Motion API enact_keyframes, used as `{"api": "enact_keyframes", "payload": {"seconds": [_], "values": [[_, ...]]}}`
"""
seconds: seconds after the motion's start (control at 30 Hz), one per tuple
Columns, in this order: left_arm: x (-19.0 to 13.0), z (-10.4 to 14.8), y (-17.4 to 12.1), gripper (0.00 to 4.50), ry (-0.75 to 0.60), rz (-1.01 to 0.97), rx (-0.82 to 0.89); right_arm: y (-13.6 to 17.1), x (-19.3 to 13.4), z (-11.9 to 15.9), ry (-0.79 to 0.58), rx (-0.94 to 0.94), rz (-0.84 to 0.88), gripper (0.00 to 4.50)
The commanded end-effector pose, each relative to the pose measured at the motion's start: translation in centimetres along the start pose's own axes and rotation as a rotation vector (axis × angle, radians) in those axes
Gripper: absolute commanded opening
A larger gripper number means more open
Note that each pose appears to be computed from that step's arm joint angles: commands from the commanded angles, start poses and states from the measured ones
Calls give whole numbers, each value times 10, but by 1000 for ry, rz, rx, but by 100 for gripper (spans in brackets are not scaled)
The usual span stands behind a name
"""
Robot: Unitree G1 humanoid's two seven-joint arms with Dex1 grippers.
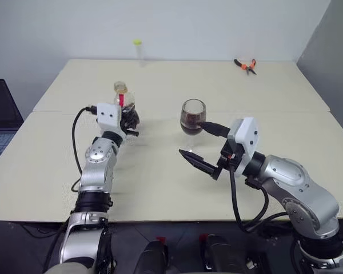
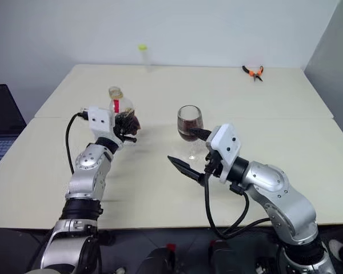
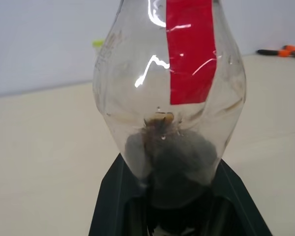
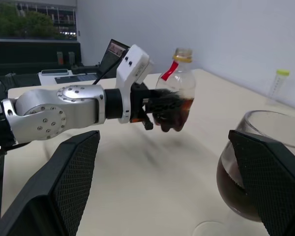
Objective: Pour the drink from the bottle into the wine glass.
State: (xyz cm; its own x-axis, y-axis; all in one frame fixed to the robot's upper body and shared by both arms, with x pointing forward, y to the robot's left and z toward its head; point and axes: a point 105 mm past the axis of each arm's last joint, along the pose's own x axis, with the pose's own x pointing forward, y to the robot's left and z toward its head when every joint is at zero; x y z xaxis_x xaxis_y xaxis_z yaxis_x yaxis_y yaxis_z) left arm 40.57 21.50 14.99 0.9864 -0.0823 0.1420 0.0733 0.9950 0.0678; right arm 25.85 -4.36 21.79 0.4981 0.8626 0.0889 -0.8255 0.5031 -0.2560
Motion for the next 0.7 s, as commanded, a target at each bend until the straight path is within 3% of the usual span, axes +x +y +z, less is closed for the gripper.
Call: {"api": "enact_keyframes", "payload": {"seconds": [0.03,0.3,0.6,0.7], "values": [[0,15,11,68,-61,64,-66,5,3,8,-28,-18,41,450],[-4,-3,32,68,-15,182,-14,10,11,8,-35,-15,87,450],[6,-18,21,68,9,140,-1,13,12,4,-23,-5,100,450],[3,-18,19,172,-11,134,0,14,11,3,-16,-2,98,450]]}}
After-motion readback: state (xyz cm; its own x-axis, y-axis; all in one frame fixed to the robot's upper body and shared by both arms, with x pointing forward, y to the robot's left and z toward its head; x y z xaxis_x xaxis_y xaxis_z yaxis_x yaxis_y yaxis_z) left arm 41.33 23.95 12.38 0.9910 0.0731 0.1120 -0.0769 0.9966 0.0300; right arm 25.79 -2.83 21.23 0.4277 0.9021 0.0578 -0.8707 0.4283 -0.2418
